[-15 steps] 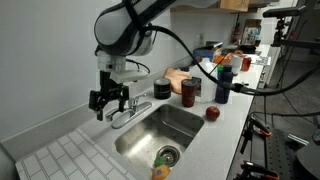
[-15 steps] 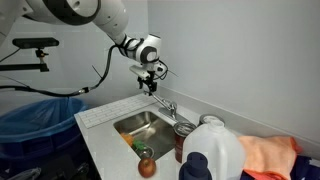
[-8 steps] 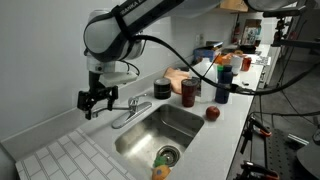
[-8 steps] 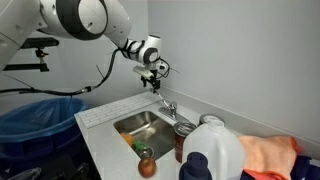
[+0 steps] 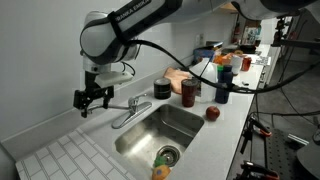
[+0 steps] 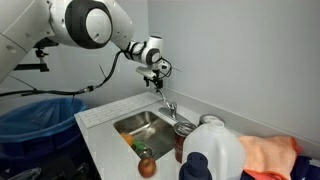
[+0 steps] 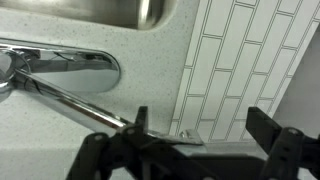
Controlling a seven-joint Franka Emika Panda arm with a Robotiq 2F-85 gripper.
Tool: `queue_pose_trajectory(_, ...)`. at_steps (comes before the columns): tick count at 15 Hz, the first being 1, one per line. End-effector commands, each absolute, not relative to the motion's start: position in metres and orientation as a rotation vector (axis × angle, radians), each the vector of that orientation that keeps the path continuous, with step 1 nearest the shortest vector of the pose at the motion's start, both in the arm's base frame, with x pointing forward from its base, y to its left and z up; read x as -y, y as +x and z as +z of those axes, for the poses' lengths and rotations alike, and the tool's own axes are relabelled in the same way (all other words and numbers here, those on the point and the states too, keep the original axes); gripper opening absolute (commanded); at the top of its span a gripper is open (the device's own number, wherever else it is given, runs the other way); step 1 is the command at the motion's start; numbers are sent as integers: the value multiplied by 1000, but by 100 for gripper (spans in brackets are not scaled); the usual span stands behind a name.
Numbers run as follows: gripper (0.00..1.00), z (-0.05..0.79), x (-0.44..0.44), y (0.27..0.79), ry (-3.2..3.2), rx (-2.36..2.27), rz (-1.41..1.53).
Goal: Turn the tap nozzle to the left
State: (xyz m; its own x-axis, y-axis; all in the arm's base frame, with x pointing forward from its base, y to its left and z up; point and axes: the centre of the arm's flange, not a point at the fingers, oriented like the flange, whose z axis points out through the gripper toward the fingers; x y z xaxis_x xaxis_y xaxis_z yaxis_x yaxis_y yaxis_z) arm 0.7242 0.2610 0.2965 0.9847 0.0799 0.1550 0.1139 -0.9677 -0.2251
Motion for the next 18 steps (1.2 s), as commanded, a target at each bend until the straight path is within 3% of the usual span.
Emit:
queue_pose_trajectory(1,100,300,-262,746,-2894,184,-309)
queue_pose_trajectory(11,100,324,-248,690,-2992,194,-154)
queue_pose_trajectory(18,100,369,-232,599,-3066,228,-211)
